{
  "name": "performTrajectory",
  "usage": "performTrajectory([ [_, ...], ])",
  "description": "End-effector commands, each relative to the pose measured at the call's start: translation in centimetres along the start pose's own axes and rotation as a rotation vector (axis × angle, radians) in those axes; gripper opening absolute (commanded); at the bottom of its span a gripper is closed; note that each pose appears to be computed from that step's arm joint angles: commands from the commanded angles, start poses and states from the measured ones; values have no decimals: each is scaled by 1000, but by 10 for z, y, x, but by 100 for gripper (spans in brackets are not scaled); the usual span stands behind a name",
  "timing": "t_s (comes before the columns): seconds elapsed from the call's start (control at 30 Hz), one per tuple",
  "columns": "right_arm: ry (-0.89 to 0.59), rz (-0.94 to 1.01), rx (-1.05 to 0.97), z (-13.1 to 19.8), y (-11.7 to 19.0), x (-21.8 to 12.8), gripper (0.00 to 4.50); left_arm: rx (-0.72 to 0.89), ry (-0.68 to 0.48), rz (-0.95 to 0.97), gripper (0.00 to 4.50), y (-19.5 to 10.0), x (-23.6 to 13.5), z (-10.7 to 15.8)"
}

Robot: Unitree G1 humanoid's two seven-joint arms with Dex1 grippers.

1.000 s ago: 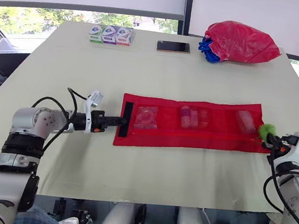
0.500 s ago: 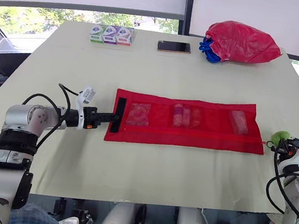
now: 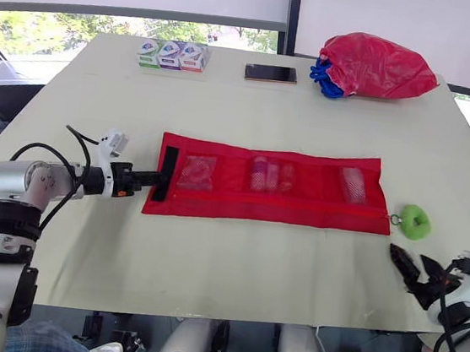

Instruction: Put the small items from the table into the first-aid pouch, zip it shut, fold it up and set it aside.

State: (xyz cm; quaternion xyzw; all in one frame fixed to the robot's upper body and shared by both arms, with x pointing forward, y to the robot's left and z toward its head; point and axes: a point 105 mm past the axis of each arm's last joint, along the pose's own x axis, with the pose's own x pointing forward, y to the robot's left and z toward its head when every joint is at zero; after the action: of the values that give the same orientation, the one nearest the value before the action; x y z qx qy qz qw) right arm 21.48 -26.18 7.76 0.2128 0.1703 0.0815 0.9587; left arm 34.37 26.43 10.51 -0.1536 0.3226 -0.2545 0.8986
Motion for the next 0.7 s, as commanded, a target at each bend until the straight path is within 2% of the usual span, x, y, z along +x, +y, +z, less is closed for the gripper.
performTrajectory([
  [0.03, -14, 49, -13, 3, 18, 2, 450, 71, -10, 75, 198, 12, -16, 9],
  [0.17, -11, 6, -17, -3, 20, 9, 450, 262, 0, 96, 408, 7, -22, 23],
  [0.2, -13, -20, -16, -4, 17, 12, 450, 311, -23, 68, 433, -2, -23, 34],
  [0.3, -29, -57, 6, -5, 14, 19, 450, 476, -83, -51, 443, -35, -25, 61],
  [0.4, -34, -58, 14, -4, 18, 26, 450, 635, -111, -213, 443, -74, -26, 70],
  [0.53, -62, -82, 74, -1, 20, 33, 450, 741, -93, -413, 443, -117, -32, 66],
  [0.7, -88, -141, 191, 2, 17, 42, 450, 863, -49, -673, 443, -168, -41, 47],
])
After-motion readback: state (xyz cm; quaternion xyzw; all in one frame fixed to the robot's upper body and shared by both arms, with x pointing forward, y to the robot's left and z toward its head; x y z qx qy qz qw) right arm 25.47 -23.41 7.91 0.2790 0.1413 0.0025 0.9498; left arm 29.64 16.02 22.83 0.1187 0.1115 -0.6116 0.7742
